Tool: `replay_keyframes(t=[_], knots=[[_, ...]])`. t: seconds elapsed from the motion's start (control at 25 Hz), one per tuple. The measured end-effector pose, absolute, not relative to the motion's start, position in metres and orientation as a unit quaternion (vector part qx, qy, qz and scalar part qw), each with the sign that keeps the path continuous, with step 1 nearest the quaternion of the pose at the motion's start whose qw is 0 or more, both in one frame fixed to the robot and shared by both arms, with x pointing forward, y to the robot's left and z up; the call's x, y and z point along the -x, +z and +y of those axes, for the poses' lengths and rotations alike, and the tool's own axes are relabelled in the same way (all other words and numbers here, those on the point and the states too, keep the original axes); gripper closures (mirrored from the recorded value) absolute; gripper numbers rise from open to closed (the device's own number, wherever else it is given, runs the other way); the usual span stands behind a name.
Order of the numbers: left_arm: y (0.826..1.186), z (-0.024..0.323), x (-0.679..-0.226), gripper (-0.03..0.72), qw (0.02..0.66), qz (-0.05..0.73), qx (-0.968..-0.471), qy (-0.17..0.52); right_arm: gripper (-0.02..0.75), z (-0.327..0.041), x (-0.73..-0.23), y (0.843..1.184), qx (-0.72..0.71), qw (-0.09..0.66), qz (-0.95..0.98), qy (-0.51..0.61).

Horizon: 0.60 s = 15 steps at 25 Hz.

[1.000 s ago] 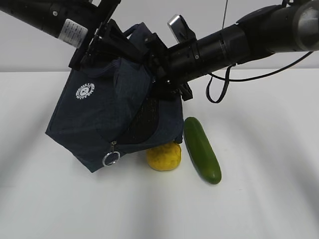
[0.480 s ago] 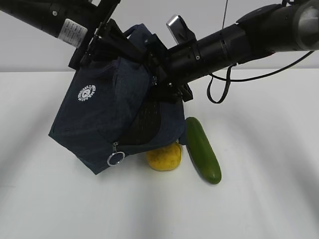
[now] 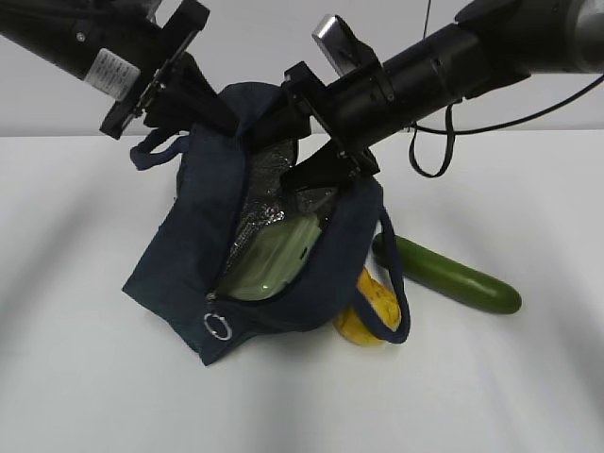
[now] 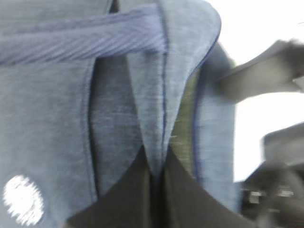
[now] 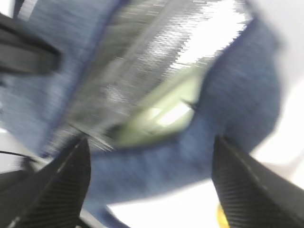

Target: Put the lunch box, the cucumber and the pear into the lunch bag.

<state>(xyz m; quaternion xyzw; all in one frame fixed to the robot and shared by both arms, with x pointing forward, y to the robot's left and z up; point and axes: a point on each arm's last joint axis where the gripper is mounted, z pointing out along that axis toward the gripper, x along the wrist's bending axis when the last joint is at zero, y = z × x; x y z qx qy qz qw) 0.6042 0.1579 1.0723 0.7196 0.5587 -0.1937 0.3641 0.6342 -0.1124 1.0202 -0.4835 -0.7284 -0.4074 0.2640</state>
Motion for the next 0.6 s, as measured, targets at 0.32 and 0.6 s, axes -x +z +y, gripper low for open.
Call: replay_keyframes(t=[0.32, 0.6], knots=[[1.056, 0.179, -0.609, 0.688, 0.276, 0.585, -0.755, -0.107, 0.145, -0.145, -0.641, 1.053, 0.482, 0.116, -0.814, -0.301], [1.054, 0.184, -0.61, 0.688, 0.259, 0.586, -0.763, -0.085, 0.146, -0.18, -0.642, 1.047, 0.466, -0.022, -0.872, -0.147]])
